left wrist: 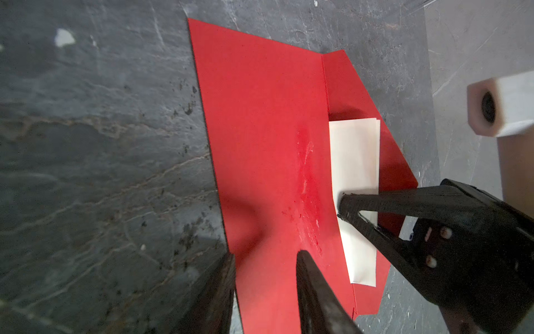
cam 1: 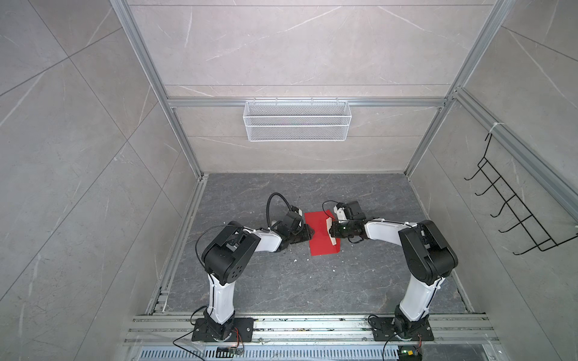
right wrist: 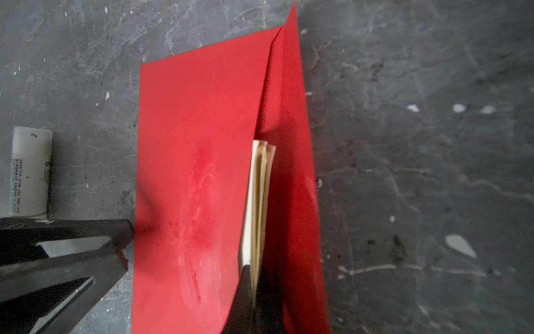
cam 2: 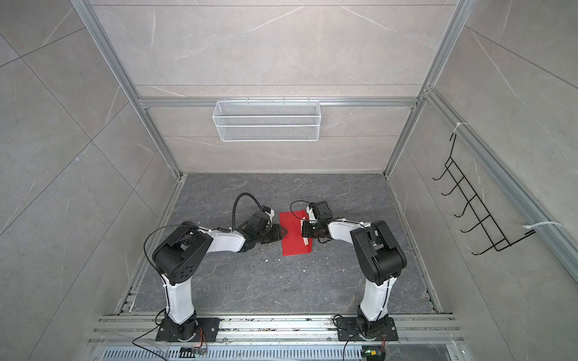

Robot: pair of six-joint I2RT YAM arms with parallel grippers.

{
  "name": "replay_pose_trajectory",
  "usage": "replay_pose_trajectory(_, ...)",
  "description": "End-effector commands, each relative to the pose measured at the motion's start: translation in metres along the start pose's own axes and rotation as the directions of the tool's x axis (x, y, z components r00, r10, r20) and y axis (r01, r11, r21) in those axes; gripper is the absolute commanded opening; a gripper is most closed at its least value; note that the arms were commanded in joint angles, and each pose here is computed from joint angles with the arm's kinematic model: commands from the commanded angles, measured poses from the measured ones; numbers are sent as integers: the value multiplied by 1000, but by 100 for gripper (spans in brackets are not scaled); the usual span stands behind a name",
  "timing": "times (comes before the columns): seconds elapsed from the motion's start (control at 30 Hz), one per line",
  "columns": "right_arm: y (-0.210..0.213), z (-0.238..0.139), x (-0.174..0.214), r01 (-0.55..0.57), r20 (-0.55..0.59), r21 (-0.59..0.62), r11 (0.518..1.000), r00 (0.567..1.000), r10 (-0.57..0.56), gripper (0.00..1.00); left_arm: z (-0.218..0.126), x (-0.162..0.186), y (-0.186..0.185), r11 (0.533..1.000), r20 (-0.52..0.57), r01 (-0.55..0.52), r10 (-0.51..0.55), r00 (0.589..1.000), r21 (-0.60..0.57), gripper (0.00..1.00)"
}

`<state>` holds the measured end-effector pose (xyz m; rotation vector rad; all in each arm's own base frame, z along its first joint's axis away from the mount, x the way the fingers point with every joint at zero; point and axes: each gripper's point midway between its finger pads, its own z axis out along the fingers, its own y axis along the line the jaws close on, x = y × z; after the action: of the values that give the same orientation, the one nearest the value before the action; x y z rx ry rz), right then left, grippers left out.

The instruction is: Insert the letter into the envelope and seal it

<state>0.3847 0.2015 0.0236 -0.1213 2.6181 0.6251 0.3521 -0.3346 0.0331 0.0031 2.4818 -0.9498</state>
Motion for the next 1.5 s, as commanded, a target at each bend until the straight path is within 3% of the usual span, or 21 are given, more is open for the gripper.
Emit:
replay_pose_trajectory(0.0,0,4,-2,-10,-12,2,1000,1000,10,5,-16,-22,-21,998,46,-65,64,997,10,34)
replay_pose_trajectory(0.43,0,5,-3,-11,-15,0,1000,1000,11,7,0,-20,-30,997,-5,-57,57,998,48,14)
replay_pose_trajectory(0.53,0,6,-2,-10,-17,0,1000,1000,10,7,6,-15,-27,998,-30,-52,54,998,46,6)
replay_pose_trajectory(1.03,0,6,-1,-9,-24,-1,1000,1000,9,13,18,4,-8,996,-103,-81,78,992,-30,3)
replay_pose_trajectory(1.47,8,-16,-13,18,16,0,1000,1000,-18,39,13,14,9,975,-170,-181,159,973,-127,3)
